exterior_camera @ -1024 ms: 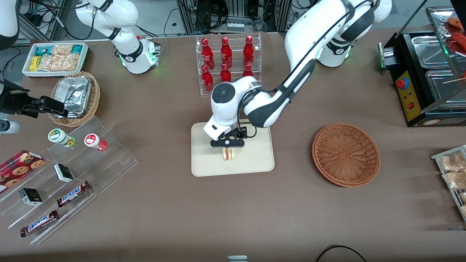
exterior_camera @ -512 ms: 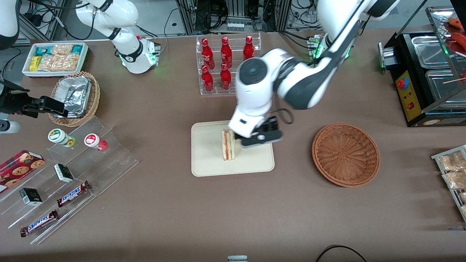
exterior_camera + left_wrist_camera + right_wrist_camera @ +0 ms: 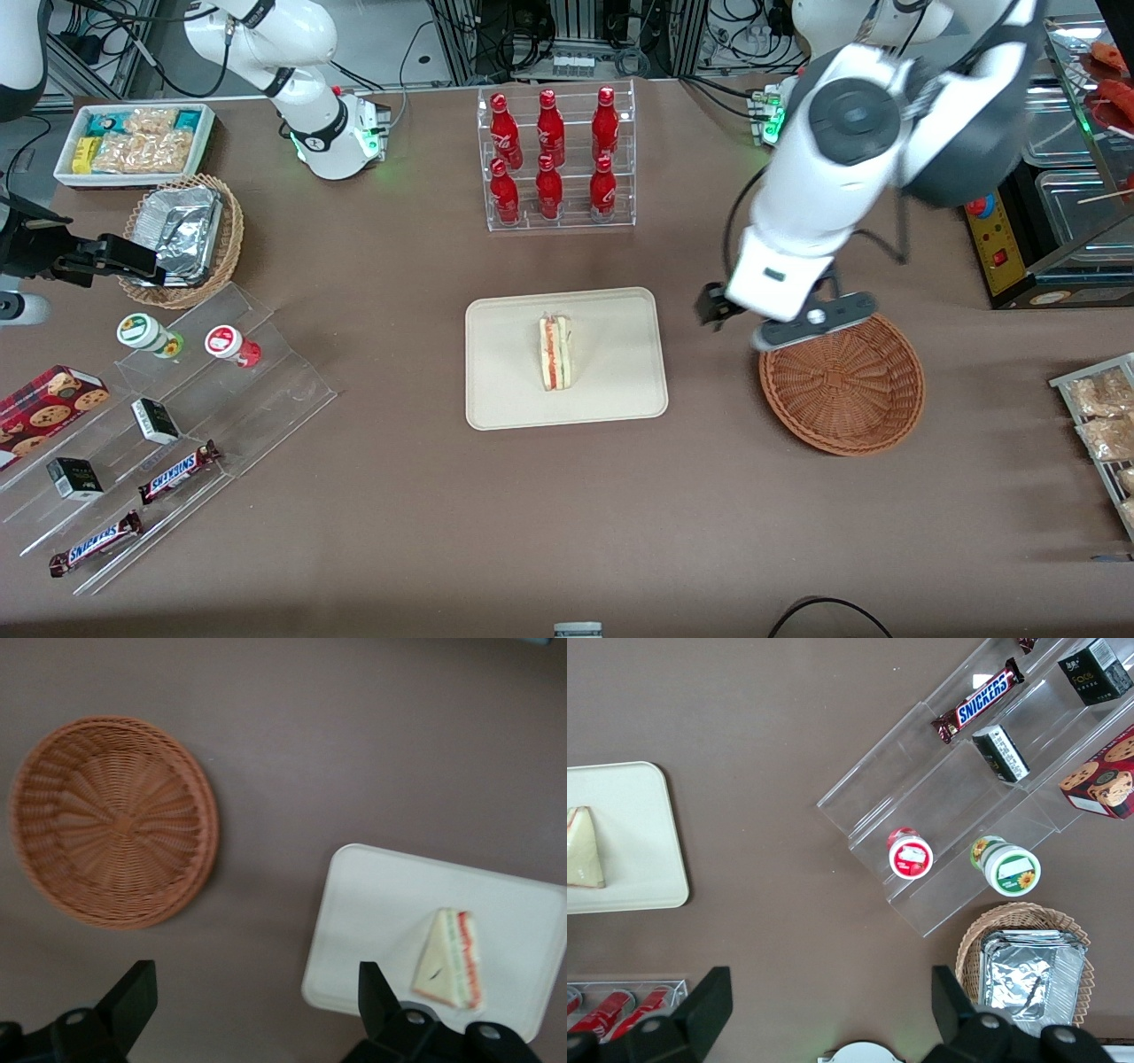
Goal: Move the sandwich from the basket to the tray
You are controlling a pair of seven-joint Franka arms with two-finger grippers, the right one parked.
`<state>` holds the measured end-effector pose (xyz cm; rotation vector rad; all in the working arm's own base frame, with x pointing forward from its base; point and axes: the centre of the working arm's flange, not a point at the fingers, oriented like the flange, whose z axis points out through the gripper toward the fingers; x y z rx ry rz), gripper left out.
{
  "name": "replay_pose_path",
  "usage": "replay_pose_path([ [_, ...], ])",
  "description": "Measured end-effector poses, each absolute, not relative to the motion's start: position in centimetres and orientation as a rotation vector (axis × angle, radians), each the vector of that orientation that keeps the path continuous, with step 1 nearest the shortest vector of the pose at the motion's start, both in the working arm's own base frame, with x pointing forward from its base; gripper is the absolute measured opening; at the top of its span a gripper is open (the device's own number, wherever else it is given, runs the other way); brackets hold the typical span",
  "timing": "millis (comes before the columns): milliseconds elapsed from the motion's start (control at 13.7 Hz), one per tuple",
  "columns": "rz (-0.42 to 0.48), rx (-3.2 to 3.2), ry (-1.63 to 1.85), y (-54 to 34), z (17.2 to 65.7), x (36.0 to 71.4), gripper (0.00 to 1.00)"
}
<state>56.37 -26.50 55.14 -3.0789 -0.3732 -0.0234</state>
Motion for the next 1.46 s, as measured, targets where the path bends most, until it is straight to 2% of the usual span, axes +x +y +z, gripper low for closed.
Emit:
replay_pose_path([
  [366,0.05,-3.068,-0.189,-19.7,57.1,55.2,1.0],
  [878,0.093,-3.098,-0.012,-7.8,59.8,53.0,1.0],
  [1171,0.089,-3.107,0.029,-4.3,60.2,52.9,1.0],
  [1463,0.047,-3.111,0.073,-1.3,61.3,54.3,1.0],
])
